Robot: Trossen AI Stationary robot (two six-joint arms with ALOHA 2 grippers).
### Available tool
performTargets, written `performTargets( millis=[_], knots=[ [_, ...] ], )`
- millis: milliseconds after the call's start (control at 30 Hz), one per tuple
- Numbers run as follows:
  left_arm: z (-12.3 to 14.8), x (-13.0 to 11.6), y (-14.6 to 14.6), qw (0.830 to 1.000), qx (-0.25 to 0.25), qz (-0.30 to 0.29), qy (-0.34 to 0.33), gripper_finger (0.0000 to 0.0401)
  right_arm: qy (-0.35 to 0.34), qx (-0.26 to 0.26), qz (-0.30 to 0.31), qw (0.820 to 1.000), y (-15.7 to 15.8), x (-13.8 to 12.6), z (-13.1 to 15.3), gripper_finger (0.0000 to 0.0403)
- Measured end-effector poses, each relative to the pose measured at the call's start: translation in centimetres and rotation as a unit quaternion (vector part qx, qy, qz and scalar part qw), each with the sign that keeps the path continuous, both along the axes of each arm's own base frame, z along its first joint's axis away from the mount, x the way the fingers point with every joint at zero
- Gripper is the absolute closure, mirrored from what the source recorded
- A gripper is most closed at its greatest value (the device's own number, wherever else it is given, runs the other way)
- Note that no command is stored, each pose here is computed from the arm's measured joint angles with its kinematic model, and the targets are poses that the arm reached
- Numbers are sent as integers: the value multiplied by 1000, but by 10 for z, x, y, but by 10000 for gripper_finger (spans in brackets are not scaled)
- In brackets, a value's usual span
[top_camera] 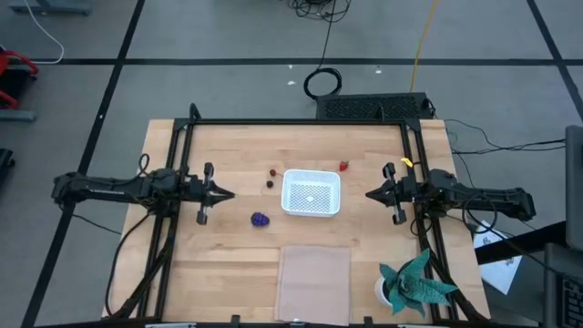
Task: Pick and placing Produce into tupperware
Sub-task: Put the purple grape into the white basket
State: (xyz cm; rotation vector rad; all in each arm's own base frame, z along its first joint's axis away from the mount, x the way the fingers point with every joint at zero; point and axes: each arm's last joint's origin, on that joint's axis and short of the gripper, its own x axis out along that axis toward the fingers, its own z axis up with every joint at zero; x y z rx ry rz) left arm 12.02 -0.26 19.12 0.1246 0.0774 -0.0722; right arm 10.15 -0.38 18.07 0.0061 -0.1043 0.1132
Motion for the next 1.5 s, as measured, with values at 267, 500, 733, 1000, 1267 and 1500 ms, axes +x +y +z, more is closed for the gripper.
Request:
performTargets(
  millis=[267, 500, 733, 1000, 1267, 1500],
  knots=[
    [13, 7, 3, 999, 4, 33, -28, 375, -1, -3, 0, 1000, 0, 0, 0, 403],
    [46, 22, 4, 999, 12, 49, 1, 375, -6, -5, -1, 1000, 0, 0, 1, 403],
    [70, 45, 5, 996, 12, 73, 44, 375, -5, -4, -1, 1000, 0, 0, 1, 403],
    [101, 68, 5, 992, -6, 81, 94, 375, -3, 2, 0, 1000, 0, 0, 1, 403],
    [139, 89, 5, 972, -47, 109, 201, 375, 0, 18, 1, 1000, 0, 0, 0, 403],
    [153, 109, 3, 935, -52, 120, 331, 375, 17, 23, 1, 1000, 0, 0, -3, 403]
  ],
)
